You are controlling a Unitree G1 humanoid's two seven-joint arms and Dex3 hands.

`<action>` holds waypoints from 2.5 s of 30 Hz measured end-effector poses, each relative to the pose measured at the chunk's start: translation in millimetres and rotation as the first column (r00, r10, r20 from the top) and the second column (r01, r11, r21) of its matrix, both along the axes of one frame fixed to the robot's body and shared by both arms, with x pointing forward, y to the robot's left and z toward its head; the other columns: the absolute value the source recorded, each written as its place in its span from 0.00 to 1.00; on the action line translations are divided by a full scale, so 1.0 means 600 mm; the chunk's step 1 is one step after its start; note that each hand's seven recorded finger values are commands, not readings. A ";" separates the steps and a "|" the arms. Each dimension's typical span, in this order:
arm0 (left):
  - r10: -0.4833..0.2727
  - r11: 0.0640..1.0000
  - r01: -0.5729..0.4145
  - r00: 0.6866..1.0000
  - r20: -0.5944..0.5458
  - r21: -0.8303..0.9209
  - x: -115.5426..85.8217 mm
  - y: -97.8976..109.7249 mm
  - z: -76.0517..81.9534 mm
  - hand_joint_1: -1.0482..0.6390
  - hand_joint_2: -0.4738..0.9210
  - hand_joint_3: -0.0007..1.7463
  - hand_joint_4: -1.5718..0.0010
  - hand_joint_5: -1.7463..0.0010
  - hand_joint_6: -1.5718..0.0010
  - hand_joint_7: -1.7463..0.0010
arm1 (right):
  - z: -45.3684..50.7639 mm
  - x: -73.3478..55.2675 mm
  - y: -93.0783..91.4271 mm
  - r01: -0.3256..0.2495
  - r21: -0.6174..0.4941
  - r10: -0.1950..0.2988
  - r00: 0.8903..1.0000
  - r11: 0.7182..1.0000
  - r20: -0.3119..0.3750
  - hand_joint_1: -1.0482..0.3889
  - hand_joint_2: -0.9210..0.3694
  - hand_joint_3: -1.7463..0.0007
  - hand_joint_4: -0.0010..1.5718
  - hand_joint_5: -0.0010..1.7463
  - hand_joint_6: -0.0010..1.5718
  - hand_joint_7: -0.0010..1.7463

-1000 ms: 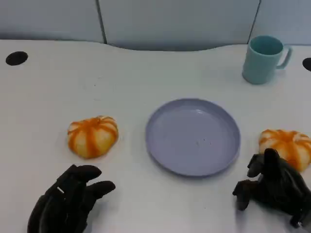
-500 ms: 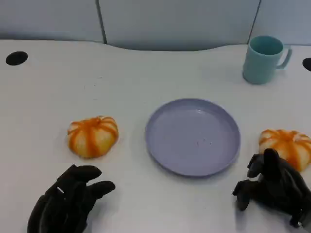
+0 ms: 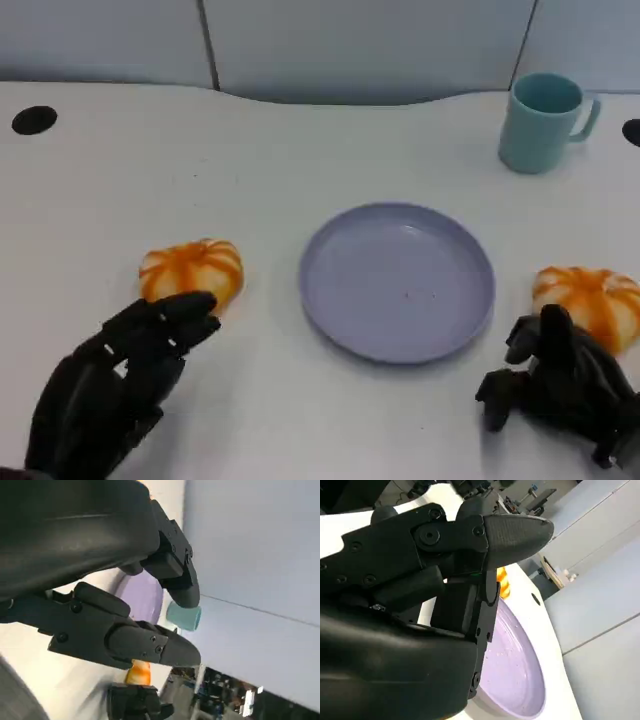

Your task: Grasp the bread from the table and place it into the plate.

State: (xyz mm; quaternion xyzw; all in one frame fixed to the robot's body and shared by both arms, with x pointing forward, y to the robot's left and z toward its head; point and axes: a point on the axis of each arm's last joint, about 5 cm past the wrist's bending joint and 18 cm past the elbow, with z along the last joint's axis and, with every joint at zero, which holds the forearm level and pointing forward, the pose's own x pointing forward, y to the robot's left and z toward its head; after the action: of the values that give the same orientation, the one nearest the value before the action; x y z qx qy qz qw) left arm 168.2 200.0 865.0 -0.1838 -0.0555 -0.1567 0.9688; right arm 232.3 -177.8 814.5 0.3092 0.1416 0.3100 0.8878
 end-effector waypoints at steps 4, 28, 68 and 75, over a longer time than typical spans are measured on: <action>-0.016 0.989 0.001 0.995 0.101 0.151 0.015 0.007 0.028 0.20 1.00 0.07 0.93 0.69 0.76 0.98 | 0.000 0.001 0.003 -0.002 0.002 0.002 1.000 1.000 0.002 0.36 0.00 0.80 1.00 0.41 1.00 0.26; -0.264 0.353 -0.094 0.945 0.196 0.931 0.107 0.017 0.156 0.39 0.90 0.00 1.00 0.95 0.98 0.99 | 0.000 0.004 0.015 -0.018 0.023 0.018 1.000 1.000 0.004 0.36 0.00 0.81 1.00 0.40 1.00 0.25; -0.104 -0.199 0.255 0.955 -0.279 0.946 0.259 -0.088 0.085 0.58 0.71 0.00 0.99 0.99 0.93 0.99 | 0.002 0.002 0.013 -0.024 0.028 0.024 1.000 0.999 -0.001 0.36 0.00 0.82 1.00 0.40 1.00 0.25; -0.066 -0.163 0.298 0.948 -0.312 0.941 0.267 -0.099 0.078 0.57 0.72 0.01 0.99 0.99 0.93 0.99 | 0.002 0.000 0.011 -0.016 0.026 0.016 1.000 1.000 -0.009 0.36 0.00 0.81 1.00 0.40 1.00 0.25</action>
State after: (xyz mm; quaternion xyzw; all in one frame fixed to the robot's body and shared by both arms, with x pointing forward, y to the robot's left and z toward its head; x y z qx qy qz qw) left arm 328.4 140.4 911.8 0.5879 0.1829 -0.2651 0.7421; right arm 232.3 -171.0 816.0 0.3208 0.1440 0.3174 0.8807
